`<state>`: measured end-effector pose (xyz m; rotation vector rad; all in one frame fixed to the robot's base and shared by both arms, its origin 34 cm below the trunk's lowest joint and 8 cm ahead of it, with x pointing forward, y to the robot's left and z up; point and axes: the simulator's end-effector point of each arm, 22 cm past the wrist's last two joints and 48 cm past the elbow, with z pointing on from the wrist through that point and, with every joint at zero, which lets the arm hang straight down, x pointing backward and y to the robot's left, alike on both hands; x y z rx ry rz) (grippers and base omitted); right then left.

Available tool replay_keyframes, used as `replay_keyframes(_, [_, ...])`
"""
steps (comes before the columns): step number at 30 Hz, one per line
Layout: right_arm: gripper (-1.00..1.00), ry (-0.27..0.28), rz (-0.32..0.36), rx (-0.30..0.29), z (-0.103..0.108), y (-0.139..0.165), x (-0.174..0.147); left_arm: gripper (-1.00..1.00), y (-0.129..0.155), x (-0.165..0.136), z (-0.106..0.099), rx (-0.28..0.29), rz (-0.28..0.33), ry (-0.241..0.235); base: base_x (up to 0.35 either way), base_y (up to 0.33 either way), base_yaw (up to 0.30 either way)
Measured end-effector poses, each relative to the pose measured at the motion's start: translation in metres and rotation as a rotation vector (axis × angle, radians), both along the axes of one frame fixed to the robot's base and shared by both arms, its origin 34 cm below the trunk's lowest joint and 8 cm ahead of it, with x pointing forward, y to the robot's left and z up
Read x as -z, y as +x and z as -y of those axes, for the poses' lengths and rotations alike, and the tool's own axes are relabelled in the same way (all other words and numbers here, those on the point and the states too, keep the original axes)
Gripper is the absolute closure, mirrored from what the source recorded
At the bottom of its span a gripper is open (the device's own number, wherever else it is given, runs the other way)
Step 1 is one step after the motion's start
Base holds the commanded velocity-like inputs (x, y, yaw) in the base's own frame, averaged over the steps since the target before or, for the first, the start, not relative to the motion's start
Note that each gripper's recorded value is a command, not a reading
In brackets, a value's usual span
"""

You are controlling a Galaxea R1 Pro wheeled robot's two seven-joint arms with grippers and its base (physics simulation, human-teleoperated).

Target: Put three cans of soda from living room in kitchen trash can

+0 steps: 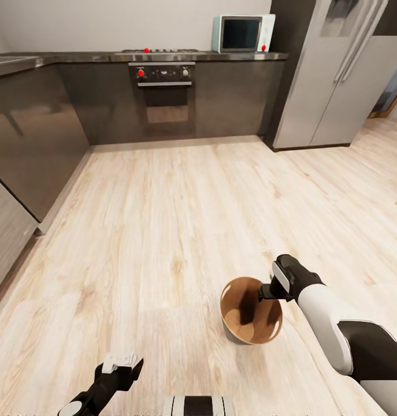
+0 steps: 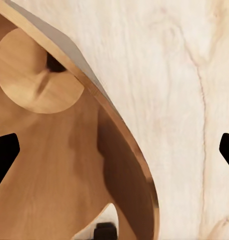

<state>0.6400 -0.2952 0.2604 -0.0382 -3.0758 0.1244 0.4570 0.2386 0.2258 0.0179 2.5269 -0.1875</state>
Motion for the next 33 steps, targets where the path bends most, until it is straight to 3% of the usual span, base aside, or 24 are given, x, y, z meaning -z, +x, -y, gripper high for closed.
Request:
replay_keyframes(6, [-1.0,0.0,-0.025,0.0,0.0,-0.006,0.014,-1.0,-0.007,0.01,0.0,-0.001,-0.026,0.001,0.0,0.0,0.0])
replay_keyframes(33, [-1.0,-0.001,-0.036,0.001,0.001,-0.009,0.021,-1.0,-0.01,0.014,0.001,0.002,-0.034,0.0,0.0,0.0,0.0])
